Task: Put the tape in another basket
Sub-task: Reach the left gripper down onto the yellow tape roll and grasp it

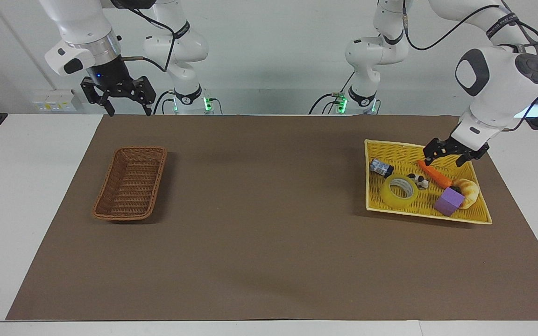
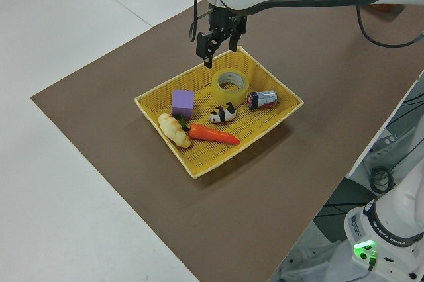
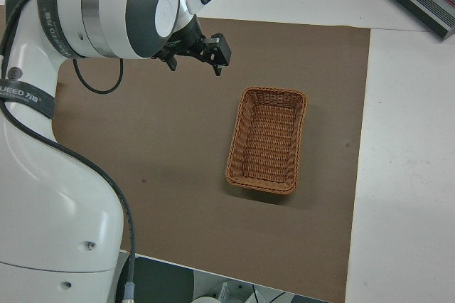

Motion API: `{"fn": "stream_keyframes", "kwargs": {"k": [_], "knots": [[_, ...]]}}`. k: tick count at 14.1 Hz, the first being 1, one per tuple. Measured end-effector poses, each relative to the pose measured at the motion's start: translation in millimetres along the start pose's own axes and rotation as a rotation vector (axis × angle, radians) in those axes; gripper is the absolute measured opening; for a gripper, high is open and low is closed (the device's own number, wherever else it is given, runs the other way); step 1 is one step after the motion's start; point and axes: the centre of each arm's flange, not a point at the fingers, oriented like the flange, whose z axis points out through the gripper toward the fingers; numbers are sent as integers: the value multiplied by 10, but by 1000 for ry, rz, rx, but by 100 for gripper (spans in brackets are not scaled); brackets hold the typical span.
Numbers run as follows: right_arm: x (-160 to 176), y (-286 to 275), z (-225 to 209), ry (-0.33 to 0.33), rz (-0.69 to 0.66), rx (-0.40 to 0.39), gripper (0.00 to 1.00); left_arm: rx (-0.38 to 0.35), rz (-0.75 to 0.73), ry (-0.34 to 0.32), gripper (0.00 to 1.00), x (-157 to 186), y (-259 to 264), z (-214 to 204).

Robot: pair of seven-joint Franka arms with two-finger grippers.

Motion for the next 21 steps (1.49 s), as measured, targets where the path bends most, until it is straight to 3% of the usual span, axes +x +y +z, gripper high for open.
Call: {"fn": "stream_keyframes", "kwargs": {"k": [5,10,14,15,18,21], "knots": [[0,0,0,0,0,0,100,-2,3,-9,99,87,7,687],[0,0,0,0,0,0,100,-32,-14,-18,75,77,25,1039],[0,0,0,0,0,0,100,-48,-28,-23,69,-34,48,1364],[0,1,0,0,0,0,100,-49,-27,-29,61,-52,59,1423],[0,1,0,0,0,0,100,-48,-32,-26,24,-30,27,1428],[0,1,0,0,0,0,100,-55,-29,-27,22,25,55,1329]]}}
